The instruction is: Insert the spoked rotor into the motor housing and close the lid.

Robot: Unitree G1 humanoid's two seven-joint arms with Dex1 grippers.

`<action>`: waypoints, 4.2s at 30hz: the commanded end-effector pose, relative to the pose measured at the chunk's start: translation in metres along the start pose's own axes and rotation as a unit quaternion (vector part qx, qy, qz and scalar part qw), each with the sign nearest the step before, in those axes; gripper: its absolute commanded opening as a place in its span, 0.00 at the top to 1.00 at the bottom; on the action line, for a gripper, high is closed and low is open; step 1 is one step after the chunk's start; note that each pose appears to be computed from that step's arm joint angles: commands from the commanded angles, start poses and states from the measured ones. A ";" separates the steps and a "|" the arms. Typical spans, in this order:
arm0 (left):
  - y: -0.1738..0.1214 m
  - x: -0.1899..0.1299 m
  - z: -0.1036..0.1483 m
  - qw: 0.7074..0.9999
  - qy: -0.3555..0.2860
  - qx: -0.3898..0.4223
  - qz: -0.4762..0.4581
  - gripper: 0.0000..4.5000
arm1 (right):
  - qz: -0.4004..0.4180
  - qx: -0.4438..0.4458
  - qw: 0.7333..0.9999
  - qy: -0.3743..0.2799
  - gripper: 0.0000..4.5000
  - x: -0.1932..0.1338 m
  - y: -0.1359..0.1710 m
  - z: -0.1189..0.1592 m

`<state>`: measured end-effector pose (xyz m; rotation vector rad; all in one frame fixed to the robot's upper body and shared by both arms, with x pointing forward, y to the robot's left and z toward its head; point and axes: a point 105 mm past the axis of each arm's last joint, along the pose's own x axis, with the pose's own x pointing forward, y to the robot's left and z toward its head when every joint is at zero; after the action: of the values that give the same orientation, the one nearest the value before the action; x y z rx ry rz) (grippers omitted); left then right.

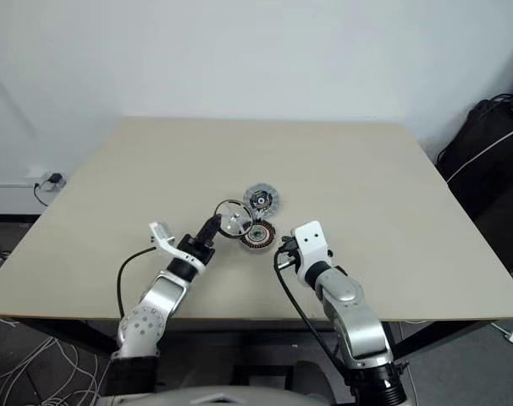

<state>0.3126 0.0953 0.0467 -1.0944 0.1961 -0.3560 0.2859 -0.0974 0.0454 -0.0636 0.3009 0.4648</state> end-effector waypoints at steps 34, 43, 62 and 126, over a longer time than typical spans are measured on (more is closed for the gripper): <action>-0.008 0.043 -0.096 0.984 0.111 -0.137 0.015 0.90 | -0.053 0.003 0.998 -0.023 1.00 -0.020 -0.013 0.012; -0.007 0.042 -0.099 0.983 0.121 -0.138 0.017 0.61 | -0.057 0.003 0.998 -0.024 1.00 -0.020 -0.015 0.013; -0.021 0.026 -0.056 0.998 0.059 0.028 0.003 0.11 | -0.050 0.005 0.999 -0.022 1.00 -0.017 -0.013 0.012; 0.016 -0.045 -0.066 0.865 0.062 0.497 -0.040 1.00 | 0.273 -0.334 0.887 0.164 0.50 0.074 0.031 0.005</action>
<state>0.2474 0.0675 -0.0149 -0.0386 0.1240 -0.5173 0.3301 -0.0392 0.0222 -0.7142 0.5096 1.1062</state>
